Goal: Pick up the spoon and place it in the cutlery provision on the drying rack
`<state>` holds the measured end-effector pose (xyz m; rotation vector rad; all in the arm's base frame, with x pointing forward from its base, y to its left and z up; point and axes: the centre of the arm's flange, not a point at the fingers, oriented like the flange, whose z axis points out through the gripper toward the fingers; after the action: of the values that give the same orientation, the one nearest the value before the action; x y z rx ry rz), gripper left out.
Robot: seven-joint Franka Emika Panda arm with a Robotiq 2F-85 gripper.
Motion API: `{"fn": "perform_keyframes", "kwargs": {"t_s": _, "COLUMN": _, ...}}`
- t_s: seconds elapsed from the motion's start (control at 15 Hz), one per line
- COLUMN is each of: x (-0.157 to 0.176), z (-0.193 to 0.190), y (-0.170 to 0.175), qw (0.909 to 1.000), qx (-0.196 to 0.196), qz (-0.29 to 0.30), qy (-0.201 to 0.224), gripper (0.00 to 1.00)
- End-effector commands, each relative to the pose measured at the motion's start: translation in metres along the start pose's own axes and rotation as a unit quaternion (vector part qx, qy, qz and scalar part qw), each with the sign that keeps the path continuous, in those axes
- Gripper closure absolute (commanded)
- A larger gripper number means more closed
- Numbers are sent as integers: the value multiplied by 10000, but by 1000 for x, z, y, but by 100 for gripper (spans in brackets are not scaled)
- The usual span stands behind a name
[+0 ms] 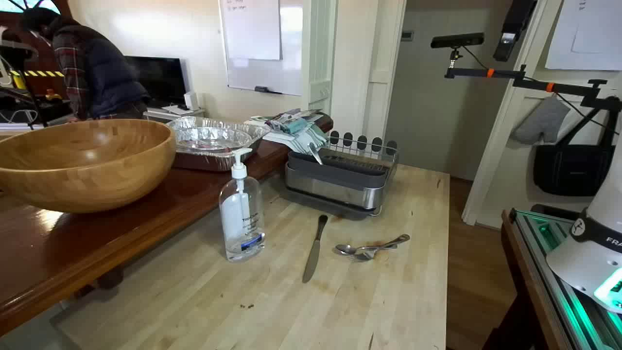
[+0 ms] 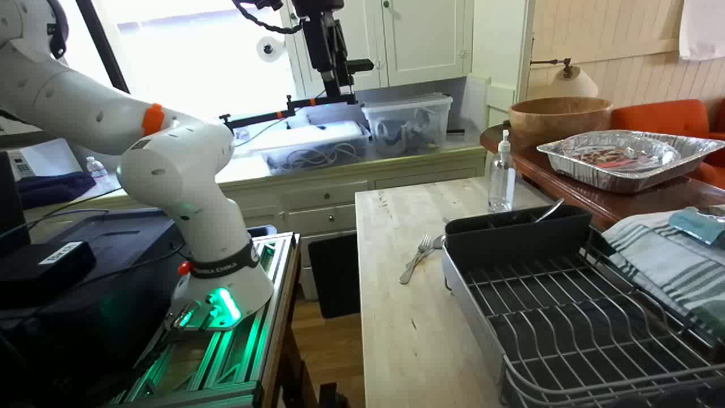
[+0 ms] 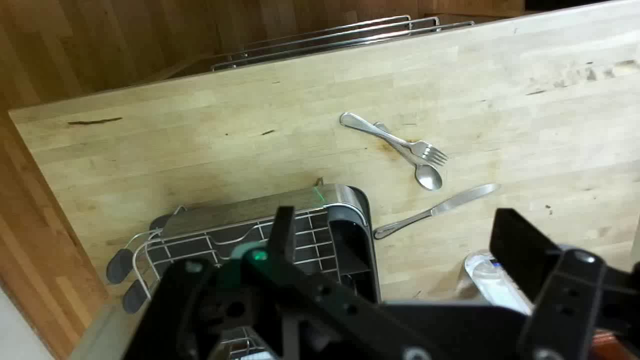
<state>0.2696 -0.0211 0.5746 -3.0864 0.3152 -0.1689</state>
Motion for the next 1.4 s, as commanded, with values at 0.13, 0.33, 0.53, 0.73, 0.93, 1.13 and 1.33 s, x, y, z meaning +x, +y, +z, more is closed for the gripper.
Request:
{"fn": "perform_keyframes", "kwargs": {"t_s": 0.13, "x": 0, "z": 0, "y": 0, "qw": 10000, "qx": 0, "qz": 0, "qy": 0, "gripper": 0}}
{"fn": "perform_keyframes", "kwargs": {"t_s": 0.33, "x": 0, "z": 0, "y": 0, "qw": 10000, "qx": 0, "qz": 0, "qy": 0, "gripper": 0}}
{"fn": "perform_keyframes", "kwargs": {"t_s": 0.53, "x": 6, "z": 6, "y": -6, "qw": 9999, "qx": 20, "qz": -118, "qy": -49, "gripper": 0}}
{"fn": "perform_keyframes", "kwargs": {"t_s": 0.73, "x": 25, "z": 30, "y": -29, "qw": 9961, "qx": 43, "qz": -840, "qy": -256, "gripper": 0}}
{"fn": "perform_keyframes", "kwargs": {"t_s": 0.93, "x": 42, "z": 57, "y": -54, "qw": 9874, "qx": 84, "qz": -1541, "qy": -348, "gripper": 0}}
{"fn": "perform_keyframes", "kwargs": {"t_s": 1.13, "x": 58, "z": 92, "y": -72, "qw": 9727, "qx": 13, "qz": -2285, "qy": -403, "gripper": 0}}
{"fn": "perform_keyframes", "kwargs": {"t_s": 1.33, "x": 71, "z": 127, "y": -84, "qw": 9580, "qx": 9, "qz": -2823, "qy": -514, "gripper": 0}}
